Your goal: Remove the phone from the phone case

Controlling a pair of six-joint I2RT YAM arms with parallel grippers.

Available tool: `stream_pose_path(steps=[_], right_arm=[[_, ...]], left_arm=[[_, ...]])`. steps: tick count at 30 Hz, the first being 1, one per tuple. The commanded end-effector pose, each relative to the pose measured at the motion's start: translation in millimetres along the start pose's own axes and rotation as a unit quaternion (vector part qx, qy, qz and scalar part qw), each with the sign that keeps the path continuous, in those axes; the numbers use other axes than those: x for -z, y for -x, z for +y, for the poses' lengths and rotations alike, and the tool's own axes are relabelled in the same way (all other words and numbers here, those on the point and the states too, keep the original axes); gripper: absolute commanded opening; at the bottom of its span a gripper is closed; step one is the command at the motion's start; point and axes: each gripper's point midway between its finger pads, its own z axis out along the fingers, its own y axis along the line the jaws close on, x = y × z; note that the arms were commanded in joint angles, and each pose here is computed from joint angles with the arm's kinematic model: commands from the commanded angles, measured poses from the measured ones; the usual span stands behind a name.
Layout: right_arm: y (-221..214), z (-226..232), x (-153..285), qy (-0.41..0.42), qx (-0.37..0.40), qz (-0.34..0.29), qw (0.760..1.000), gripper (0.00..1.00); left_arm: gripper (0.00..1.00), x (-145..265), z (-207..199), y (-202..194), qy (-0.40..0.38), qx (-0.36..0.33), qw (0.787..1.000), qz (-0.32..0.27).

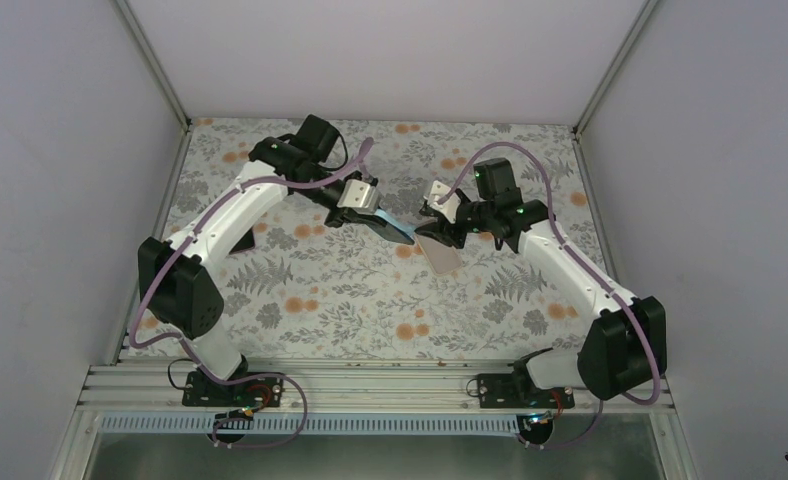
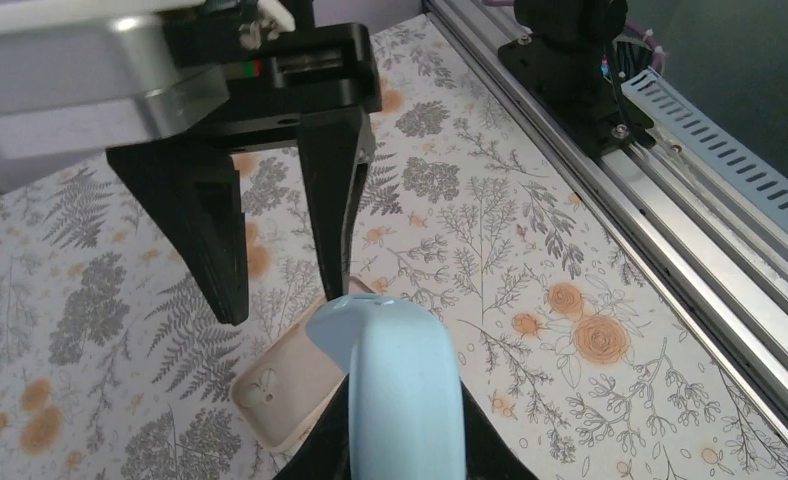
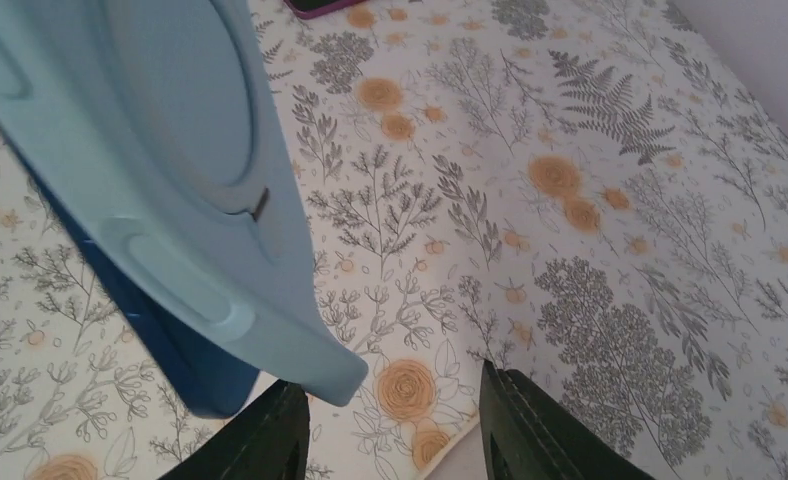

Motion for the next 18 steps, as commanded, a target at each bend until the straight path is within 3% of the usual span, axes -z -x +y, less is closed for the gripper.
stream_pose_path(steps=[1, 8, 18], right_arm=[[37, -92, 32, -0.211, 0.068, -0.038, 0.974, 0.44], [31, -97, 32, -0.220, 0.060, -0.038, 0.973, 0.43], [59, -51, 19, -0.115, 0.042, -0.086, 0.989, 0.44]], left_arm=[[0.02, -4, -83, 80, -0.146, 0.093, 0.973, -0.152], [0.02, -3, -80, 83, -0.145, 0.089, 0.973, -0.153], [0.02, -10, -61, 83, -0.147, 0.100, 0.971, -0.159]])
